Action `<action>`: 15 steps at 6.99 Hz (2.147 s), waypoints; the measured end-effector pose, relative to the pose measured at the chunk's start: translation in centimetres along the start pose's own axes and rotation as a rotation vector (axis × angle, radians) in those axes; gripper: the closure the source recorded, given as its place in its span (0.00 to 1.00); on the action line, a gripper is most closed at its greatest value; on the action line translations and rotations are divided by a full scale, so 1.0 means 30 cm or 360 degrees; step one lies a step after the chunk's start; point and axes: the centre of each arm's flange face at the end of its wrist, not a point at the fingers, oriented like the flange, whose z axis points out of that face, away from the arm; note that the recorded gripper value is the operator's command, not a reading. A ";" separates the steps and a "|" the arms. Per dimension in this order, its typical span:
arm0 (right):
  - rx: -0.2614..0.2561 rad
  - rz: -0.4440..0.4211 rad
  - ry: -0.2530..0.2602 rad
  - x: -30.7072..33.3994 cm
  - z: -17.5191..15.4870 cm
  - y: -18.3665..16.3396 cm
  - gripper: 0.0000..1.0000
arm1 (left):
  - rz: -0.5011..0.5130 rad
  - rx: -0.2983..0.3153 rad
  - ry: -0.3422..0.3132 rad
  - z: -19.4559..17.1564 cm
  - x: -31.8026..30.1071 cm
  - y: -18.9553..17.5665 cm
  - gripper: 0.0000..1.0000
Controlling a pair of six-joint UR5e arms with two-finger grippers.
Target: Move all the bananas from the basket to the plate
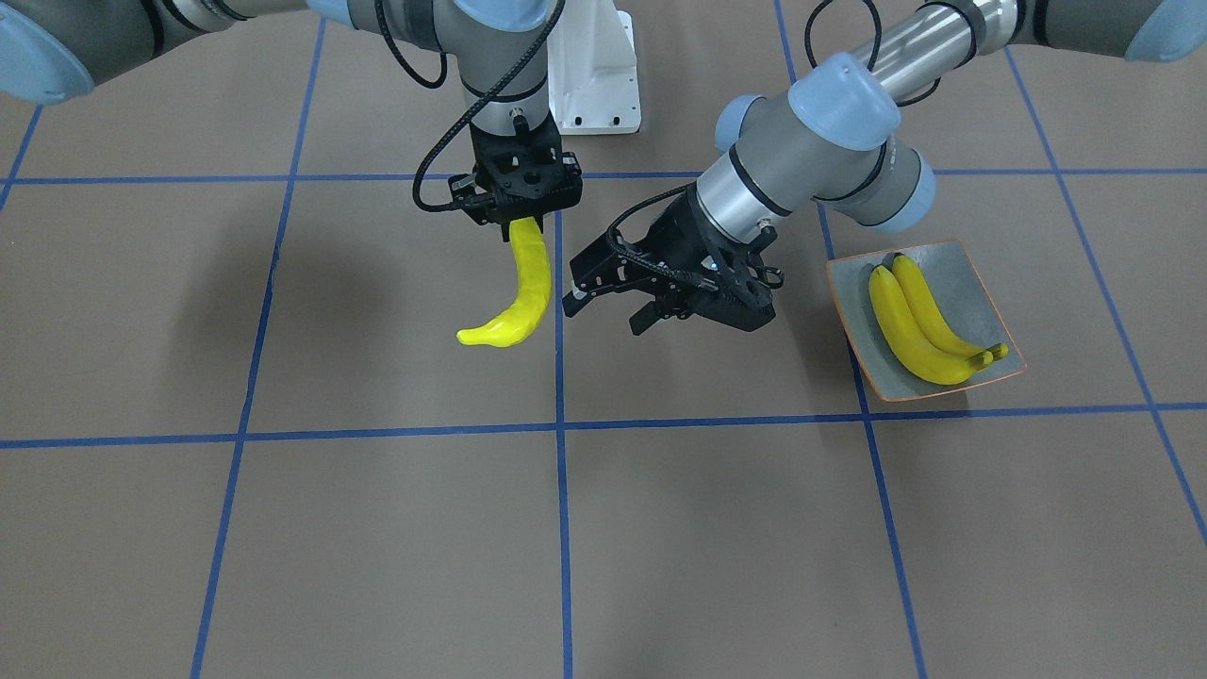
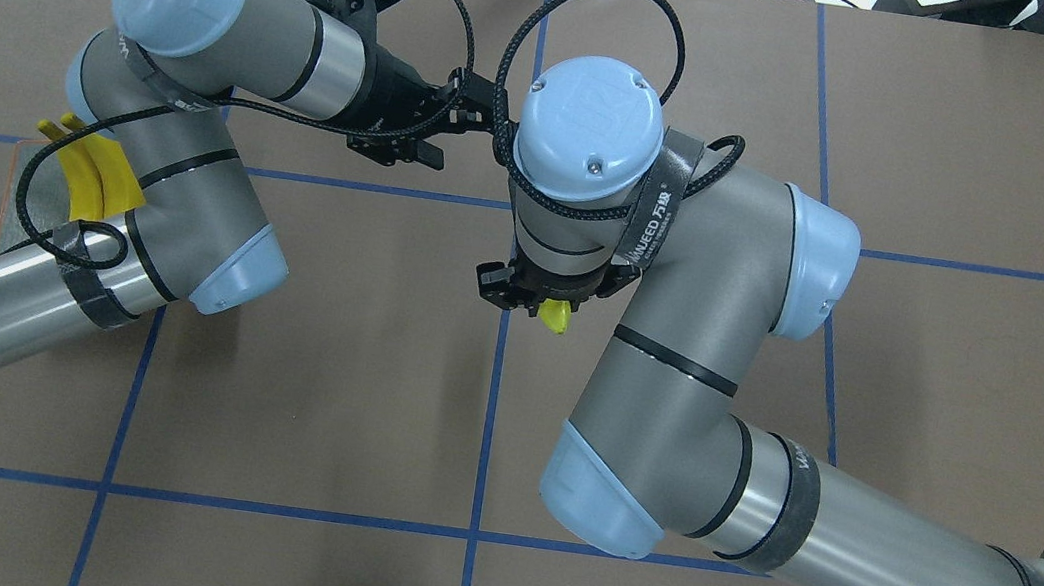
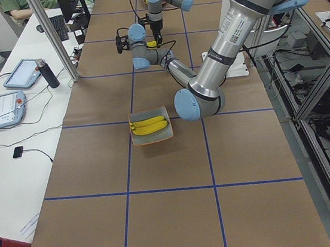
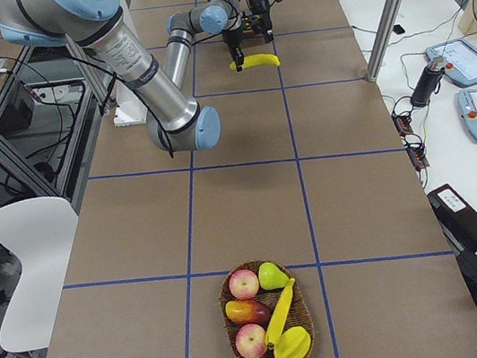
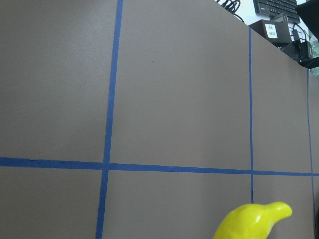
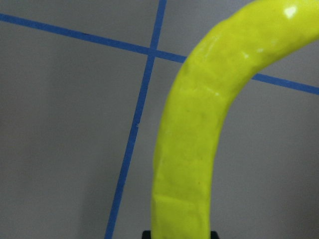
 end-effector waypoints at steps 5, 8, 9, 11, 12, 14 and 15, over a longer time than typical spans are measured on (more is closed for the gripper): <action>0.0169 -0.0110 -0.0346 0.042 -0.013 0.032 1.00 | -0.0016 0.0006 0.0047 -0.023 0.063 0.002 0.00; 0.0213 -0.0090 -0.0611 0.147 -0.062 0.014 1.00 | -0.0021 0.0008 0.0060 -0.035 0.078 0.004 0.00; 0.0243 -0.0075 -0.0677 0.171 -0.075 0.016 1.00 | -0.0026 0.0008 0.0062 -0.036 0.080 0.004 0.00; 0.0302 -0.0061 -0.0788 0.216 -0.067 0.040 1.00 | -0.0051 0.0005 0.0075 -0.037 0.097 0.008 0.00; 0.0319 -0.0056 -0.0825 0.225 -0.068 0.047 1.00 | -0.0056 0.0003 0.0079 -0.036 0.103 0.011 0.00; 0.0349 -0.0059 -0.0886 0.221 -0.083 0.053 1.00 | -0.0058 -0.0001 0.0083 -0.032 0.109 0.015 0.00; 0.0352 -0.0053 -0.0907 0.216 -0.087 0.056 1.00 | -0.0060 -0.0003 0.0088 -0.032 0.116 0.017 0.00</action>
